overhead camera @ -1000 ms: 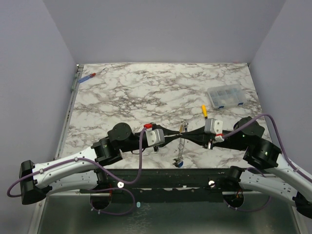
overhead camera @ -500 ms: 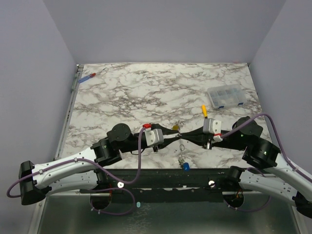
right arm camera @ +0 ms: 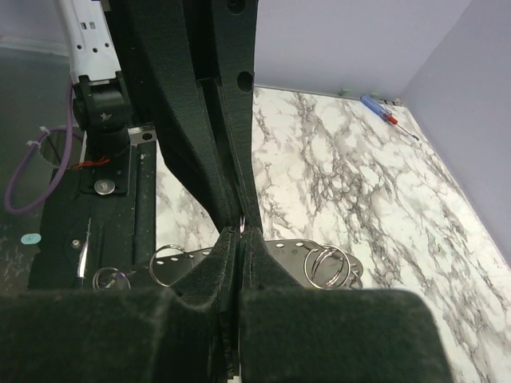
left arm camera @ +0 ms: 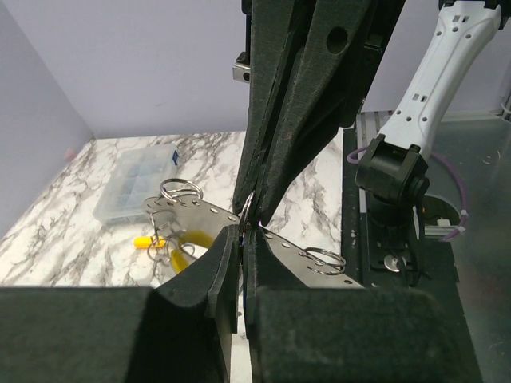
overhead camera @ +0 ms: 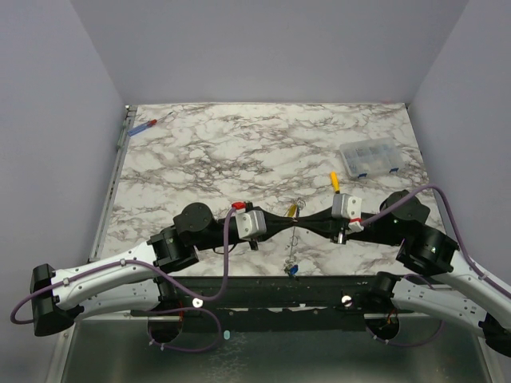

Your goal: Put the keys on the keyring

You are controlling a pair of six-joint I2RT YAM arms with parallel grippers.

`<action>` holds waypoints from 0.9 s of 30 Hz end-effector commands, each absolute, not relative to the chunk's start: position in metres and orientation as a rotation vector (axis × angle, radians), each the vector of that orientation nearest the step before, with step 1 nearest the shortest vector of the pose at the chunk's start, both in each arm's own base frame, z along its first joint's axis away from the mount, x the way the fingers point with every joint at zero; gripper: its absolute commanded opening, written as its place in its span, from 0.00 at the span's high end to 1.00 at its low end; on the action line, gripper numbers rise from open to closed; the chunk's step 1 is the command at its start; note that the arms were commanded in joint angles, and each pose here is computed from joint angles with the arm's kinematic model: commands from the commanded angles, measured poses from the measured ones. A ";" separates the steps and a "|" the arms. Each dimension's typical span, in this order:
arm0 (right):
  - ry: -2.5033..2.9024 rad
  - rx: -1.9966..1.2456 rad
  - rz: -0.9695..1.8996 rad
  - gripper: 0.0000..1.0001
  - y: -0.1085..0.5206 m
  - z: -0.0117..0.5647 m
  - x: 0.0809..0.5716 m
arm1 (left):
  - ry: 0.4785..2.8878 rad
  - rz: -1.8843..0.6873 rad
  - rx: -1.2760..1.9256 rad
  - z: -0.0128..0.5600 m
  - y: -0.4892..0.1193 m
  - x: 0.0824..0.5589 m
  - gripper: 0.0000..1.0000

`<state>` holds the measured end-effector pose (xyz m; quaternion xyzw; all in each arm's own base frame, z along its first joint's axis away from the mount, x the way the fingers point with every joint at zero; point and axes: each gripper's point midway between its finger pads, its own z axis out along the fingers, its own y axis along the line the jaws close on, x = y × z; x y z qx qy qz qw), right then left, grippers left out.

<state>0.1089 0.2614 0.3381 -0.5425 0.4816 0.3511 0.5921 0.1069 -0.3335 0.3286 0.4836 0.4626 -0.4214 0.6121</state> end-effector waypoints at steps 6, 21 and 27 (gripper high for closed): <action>1.128 -1.259 0.834 0.97 0.264 0.337 0.108 | 1.042 -0.980 1.080 0.340 -0.331 0.106 1.00; 1.268 -1.291 0.661 0.51 0.235 0.337 0.120 | 1.176 -0.841 1.117 0.323 -0.327 0.126 1.00; 1.402 -1.425 0.568 0.50 0.228 0.304 0.127 | 1.247 -0.802 1.161 0.305 -0.333 0.133 1.00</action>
